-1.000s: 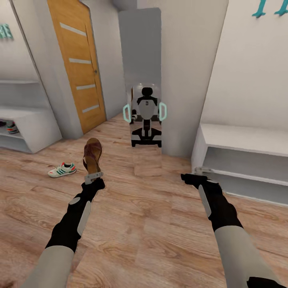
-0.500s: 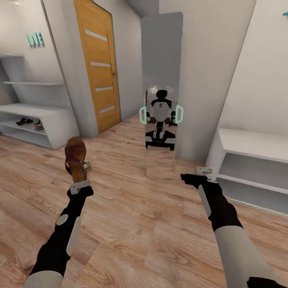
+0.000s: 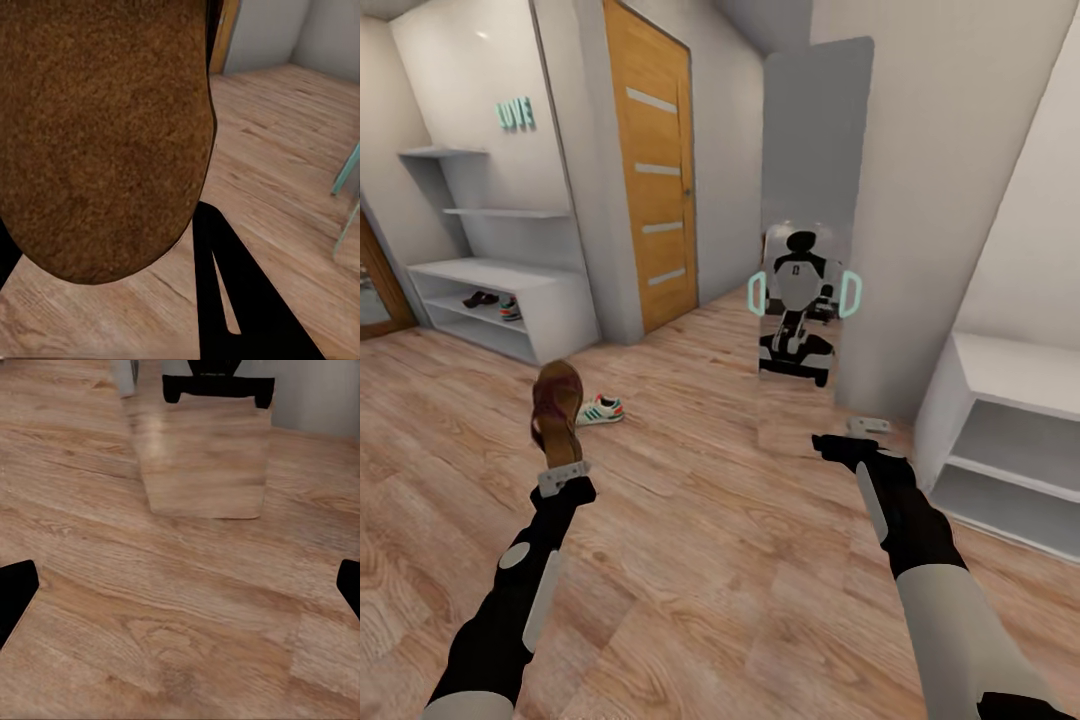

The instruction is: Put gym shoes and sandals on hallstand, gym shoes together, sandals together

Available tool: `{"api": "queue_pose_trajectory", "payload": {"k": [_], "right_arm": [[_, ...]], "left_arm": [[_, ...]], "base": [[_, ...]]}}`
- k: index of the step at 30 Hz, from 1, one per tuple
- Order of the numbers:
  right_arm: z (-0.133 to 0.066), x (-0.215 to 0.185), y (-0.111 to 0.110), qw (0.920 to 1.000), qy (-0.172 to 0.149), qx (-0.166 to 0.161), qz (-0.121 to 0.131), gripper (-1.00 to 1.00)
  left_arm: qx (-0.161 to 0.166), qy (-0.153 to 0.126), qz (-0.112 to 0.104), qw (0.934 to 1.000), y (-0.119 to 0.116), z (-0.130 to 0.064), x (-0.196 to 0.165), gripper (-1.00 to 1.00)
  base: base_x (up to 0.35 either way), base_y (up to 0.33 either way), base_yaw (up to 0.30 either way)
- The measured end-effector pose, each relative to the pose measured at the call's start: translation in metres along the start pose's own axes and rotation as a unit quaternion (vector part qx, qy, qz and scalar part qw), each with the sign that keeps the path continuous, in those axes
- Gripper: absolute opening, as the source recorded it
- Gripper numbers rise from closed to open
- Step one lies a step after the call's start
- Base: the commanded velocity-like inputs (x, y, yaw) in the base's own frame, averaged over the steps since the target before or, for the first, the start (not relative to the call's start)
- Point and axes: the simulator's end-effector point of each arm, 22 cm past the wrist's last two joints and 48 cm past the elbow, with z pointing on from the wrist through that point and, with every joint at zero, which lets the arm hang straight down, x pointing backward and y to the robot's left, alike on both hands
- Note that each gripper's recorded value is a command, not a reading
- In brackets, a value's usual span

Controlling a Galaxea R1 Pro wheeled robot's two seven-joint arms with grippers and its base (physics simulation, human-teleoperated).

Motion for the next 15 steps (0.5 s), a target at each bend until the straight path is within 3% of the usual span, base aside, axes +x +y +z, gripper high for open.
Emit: {"api": "queue_pose_trajectory", "payload": {"k": [5, 15], "right_arm": [[-0.0021, -0.0031, 0.0003, 1.0000, -0.003, 0.000, 0.000, 1.00], [-0.0060, -0.0090, 0.0009, 1.0000, -0.008, -0.001, 0.000, 1.00]], "left_arm": [[0.001, -0.001, -0.001, 1.0000, -0.0011, -0.0008, -0.0024, -1.00], [0.004, -0.004, -0.003, 1.0000, -0.0046, -0.0024, -0.0070, -1.00]], "base": [[0.086, 0.000, 0.242], [0.322, 0.000, 0.249]]}}
